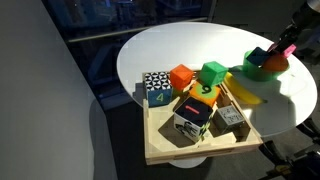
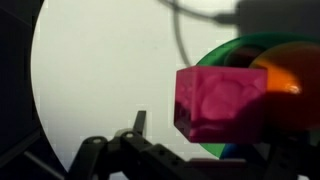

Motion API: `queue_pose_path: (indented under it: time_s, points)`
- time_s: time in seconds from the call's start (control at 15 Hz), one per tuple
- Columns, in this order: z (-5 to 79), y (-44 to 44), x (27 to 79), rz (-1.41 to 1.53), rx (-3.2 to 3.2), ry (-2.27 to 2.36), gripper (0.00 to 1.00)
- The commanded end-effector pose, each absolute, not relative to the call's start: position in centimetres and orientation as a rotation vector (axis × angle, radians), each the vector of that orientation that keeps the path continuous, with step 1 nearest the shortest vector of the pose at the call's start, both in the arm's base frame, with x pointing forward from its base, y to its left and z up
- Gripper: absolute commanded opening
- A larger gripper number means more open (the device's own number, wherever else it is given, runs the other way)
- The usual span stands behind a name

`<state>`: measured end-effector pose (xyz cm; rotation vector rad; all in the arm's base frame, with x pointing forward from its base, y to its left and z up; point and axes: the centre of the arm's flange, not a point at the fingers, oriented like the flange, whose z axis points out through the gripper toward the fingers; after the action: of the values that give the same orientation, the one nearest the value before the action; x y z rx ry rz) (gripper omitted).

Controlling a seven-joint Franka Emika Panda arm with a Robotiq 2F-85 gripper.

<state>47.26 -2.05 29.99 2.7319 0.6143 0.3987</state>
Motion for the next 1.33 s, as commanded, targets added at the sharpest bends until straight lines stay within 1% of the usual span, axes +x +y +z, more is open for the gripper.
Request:
queue_pose_path:
  time_s: [0.0, 0.33, 0.53, 1.27]
  points:
    - [31.7, -1.9, 46.2, 0.425, 2.757, 0.584, 1.00]
    - [33.9, -1.8, 46.5, 0.439, 2.805, 0.518, 1.00]
    - [35.2, -1.8, 46.7, 0.378, 2.858, 0.483, 1.00]
    - [39.4, -2.2, 45.7, -0.117, 3.005, 0.443, 1.00]
